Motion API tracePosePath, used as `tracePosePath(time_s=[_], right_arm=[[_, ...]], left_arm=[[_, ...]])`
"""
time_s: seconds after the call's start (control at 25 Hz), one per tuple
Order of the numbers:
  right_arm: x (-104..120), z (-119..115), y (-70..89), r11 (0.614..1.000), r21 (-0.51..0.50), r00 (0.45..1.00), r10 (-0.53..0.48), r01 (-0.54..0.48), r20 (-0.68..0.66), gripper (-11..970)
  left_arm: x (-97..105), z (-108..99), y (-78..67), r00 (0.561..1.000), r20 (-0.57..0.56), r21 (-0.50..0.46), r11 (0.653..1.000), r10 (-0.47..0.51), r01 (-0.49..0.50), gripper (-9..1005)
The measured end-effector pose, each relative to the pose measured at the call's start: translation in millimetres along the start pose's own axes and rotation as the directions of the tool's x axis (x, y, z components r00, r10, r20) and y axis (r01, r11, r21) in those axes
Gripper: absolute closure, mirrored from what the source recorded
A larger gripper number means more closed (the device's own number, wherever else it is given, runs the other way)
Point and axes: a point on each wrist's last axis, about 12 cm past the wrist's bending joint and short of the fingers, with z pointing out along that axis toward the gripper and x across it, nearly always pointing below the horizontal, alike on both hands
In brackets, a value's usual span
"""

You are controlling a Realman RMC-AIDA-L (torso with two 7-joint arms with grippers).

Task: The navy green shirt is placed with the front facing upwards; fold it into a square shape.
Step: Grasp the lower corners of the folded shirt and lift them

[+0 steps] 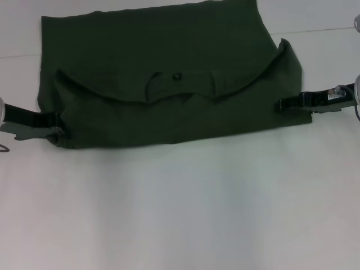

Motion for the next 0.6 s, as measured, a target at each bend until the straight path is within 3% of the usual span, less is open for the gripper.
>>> tracePosePath(time_s=[0.6], right_arm=[[2.8,3.7,3.8,1.000,-0.018,0.999,-0.005,0.004,-0.038,43]], left_arm=[[-0.6,-0.1,-0.6,1.000,0.002,0.002,1.000,0.001,-0.001,936]])
